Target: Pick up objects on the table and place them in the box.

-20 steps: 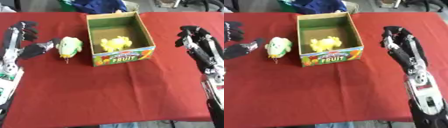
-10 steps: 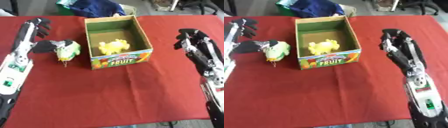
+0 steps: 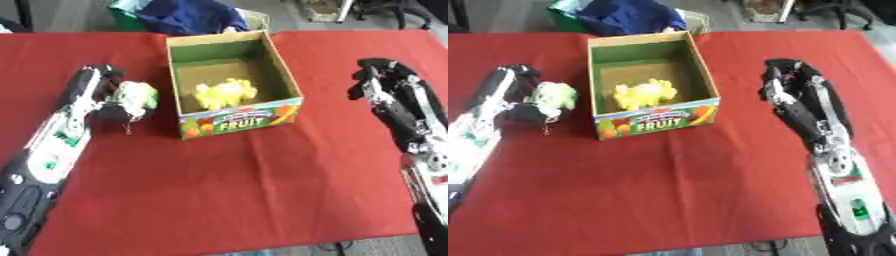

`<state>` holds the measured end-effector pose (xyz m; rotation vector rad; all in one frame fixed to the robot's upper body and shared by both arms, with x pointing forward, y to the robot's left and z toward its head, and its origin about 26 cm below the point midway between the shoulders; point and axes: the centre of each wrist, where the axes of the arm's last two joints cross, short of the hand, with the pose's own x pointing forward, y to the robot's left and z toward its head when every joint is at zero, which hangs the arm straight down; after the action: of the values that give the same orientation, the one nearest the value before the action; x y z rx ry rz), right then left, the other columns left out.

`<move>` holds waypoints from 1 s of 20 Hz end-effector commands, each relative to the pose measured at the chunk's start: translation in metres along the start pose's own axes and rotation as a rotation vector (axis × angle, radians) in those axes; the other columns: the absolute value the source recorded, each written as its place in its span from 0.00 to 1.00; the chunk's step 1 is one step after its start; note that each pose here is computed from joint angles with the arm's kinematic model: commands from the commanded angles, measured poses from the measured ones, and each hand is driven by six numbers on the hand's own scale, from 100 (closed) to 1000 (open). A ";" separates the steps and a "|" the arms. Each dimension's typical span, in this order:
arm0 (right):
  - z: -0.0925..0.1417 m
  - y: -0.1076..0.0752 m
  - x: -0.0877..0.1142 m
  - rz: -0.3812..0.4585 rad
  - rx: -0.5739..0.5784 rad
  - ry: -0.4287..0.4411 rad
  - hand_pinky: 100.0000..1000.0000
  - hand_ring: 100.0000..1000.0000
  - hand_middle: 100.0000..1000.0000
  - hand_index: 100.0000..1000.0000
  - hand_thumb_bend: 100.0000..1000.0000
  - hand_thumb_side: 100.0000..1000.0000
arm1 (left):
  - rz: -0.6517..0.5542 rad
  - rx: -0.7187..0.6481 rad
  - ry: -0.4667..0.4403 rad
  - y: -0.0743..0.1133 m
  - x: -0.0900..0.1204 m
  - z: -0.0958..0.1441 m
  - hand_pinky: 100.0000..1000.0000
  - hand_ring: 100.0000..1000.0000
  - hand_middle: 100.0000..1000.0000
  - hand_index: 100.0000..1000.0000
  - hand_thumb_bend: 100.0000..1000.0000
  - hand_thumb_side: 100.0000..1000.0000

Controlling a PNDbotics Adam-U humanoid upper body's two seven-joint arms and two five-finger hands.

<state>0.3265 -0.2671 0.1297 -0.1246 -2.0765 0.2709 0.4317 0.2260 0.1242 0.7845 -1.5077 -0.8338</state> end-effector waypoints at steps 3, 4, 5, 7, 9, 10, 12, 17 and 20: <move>-0.004 -0.005 0.008 0.021 0.005 -0.029 0.47 0.48 0.51 0.70 0.00 0.38 | -0.041 -0.001 0.002 -0.002 0.000 -0.005 0.47 0.41 0.40 0.60 0.43 0.00; -0.004 -0.005 0.008 0.020 0.005 -0.029 0.47 0.48 0.51 0.70 0.00 0.38 | -0.042 -0.001 0.004 -0.003 -0.001 -0.005 0.45 0.38 0.36 0.57 0.37 0.00; -0.004 -0.005 0.008 0.020 0.005 -0.029 0.47 0.48 0.51 0.70 0.00 0.38 | -0.042 0.000 0.007 -0.004 -0.002 -0.005 0.45 0.38 0.36 0.57 0.36 0.00; -0.004 -0.005 0.008 0.020 0.004 -0.029 0.47 0.47 0.51 0.70 0.00 0.38 | -0.041 0.009 0.009 -0.004 -0.002 -0.006 0.42 0.32 0.30 0.51 0.24 0.00; -0.004 -0.005 0.008 0.020 0.003 -0.029 0.47 0.47 0.51 0.70 0.00 0.38 | -0.031 0.039 0.009 -0.002 -0.002 -0.006 0.38 0.26 0.22 0.45 0.11 0.00; -0.004 -0.005 0.008 0.020 0.003 -0.029 0.47 0.47 0.51 0.70 0.00 0.38 | -0.021 0.062 0.007 0.001 -0.001 -0.006 0.38 0.24 0.20 0.43 0.09 0.00; -0.004 -0.005 0.008 0.021 0.001 -0.029 0.47 0.47 0.51 0.70 0.00 0.38 | -0.001 0.106 -0.003 0.007 0.002 -0.006 0.37 0.22 0.18 0.41 0.07 0.00; -0.003 -0.006 0.007 0.021 -0.001 -0.028 0.47 0.47 0.51 0.70 0.00 0.38 | 0.030 0.210 -0.099 0.040 0.027 -0.002 0.37 0.21 0.16 0.40 0.08 0.00; -0.003 -0.006 0.007 0.022 0.000 -0.026 0.47 0.47 0.51 0.69 0.00 0.38 | 0.036 0.246 -0.177 0.060 0.051 0.002 0.37 0.21 0.16 0.40 0.09 0.00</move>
<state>0.3264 -0.2671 0.1295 -0.1249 -2.0763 0.2705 0.4271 0.2121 0.1773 0.8533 -1.7360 -0.7245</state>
